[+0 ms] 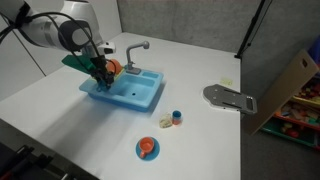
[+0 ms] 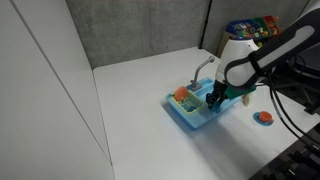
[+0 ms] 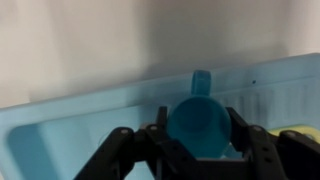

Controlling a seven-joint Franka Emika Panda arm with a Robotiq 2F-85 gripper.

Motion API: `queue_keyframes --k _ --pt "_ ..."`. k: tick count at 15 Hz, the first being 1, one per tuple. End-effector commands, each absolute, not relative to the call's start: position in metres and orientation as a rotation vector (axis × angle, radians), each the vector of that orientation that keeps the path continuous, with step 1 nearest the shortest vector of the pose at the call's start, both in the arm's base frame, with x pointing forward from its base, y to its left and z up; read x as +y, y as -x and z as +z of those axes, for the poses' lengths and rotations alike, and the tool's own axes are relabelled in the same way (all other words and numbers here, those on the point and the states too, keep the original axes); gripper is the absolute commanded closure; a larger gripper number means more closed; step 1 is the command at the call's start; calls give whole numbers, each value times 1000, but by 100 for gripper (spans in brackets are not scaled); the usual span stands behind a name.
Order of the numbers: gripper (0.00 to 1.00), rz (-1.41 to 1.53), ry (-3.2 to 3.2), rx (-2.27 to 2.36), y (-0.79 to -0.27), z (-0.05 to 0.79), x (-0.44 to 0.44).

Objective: Put the cup inside the sink

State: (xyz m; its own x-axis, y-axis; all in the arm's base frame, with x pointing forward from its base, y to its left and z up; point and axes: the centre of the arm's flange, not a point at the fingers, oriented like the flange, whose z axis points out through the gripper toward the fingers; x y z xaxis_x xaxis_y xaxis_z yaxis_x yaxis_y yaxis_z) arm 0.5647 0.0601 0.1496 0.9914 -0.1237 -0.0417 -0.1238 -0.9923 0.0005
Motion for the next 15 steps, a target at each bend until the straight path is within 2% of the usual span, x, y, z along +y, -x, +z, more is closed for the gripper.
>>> queue_keyframes --k 1,15 --pt "67 53 3142 280 -577 172 43" --pt "67 72 3155 540 -641 164 -26"
